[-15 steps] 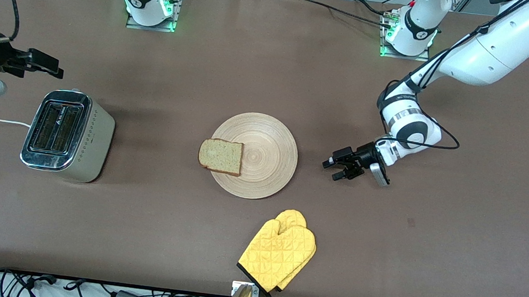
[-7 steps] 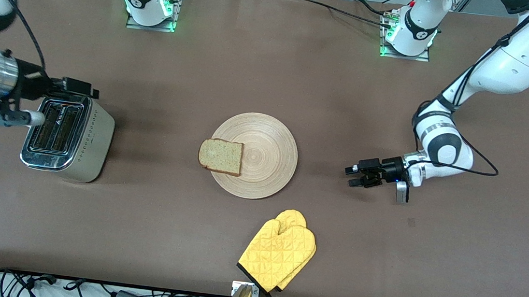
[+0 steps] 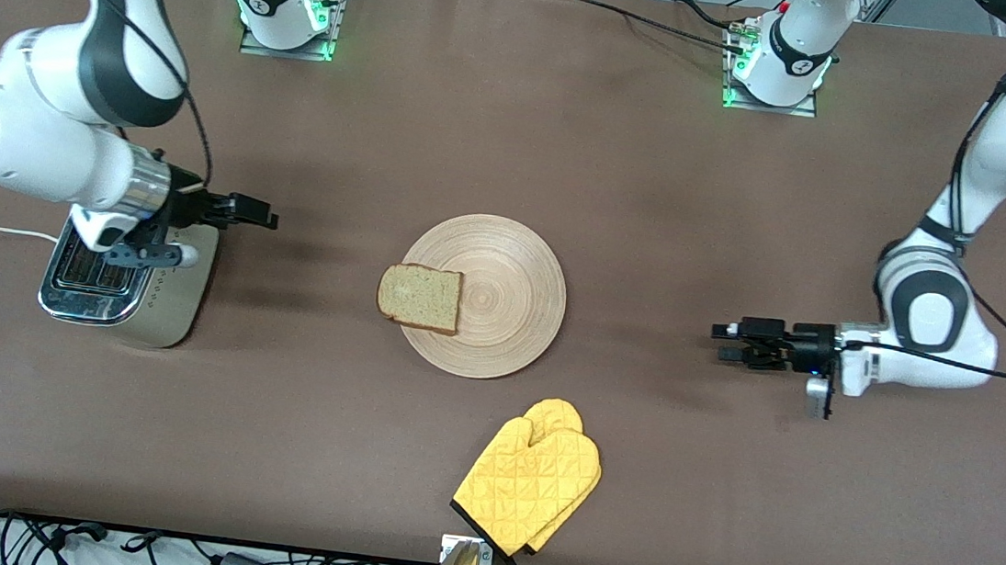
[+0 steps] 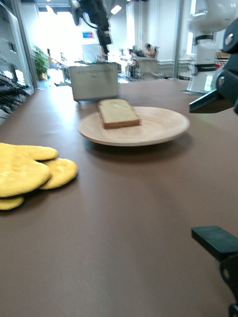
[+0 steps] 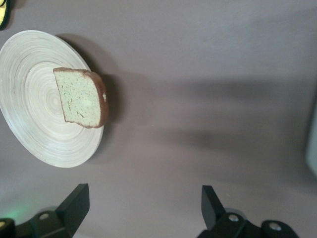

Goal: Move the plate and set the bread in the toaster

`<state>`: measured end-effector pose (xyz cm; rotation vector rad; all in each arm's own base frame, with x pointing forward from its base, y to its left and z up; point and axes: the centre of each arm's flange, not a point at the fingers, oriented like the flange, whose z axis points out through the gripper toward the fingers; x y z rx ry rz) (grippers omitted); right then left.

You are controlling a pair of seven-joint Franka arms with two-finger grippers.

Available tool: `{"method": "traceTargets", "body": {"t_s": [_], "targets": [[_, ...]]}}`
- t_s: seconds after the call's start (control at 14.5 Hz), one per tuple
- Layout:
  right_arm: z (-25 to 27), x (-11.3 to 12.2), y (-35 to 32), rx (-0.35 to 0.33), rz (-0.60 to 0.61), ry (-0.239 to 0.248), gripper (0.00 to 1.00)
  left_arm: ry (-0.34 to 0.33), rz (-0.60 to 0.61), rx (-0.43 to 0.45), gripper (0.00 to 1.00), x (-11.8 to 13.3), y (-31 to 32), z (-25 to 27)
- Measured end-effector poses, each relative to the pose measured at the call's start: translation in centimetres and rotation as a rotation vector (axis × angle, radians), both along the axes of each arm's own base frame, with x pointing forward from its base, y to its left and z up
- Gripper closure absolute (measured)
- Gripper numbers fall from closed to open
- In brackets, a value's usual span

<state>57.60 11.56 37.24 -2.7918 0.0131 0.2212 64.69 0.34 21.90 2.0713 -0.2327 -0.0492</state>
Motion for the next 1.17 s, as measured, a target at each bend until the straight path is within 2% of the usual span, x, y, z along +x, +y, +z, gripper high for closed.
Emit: {"method": "traceTargets", "body": {"t_s": [0.34,0.55,0.69,0.83,0.96,1.17], "targets": [[-4.1,-2.4,3.2,-0.007,-0.028,-0.088,0.0,0.121,-0.171,0.233,0.0,0.9,4.8,6.0],[-5.5,-3.0,4.0,0.05,-0.103,-0.081,0.0,0.188,-0.224,0.406,0.0,0.9,7.1,9.9],[-6.1,-2.8,4.9,0.051,-0.115,-0.109,0.0,0.218,-0.223,0.562,0.0,0.7,7.7,13.5],[-7.5,-2.6,5.8,0.038,-0.121,-0.14,0.0,0.225,-0.226,0.734,0.0,0.1,6.7,17.8],[-9.3,-2.5,6.6,0.023,-0.134,-0.165,0.0,0.199,-0.229,0.895,0.0,-0.6,4.4,22.2],[-12.1,-2.5,7.6,0.047,-0.196,-0.145,0.0,0.114,-0.175,1.103,0.0,-1.9,-0.1,29.1]]}}
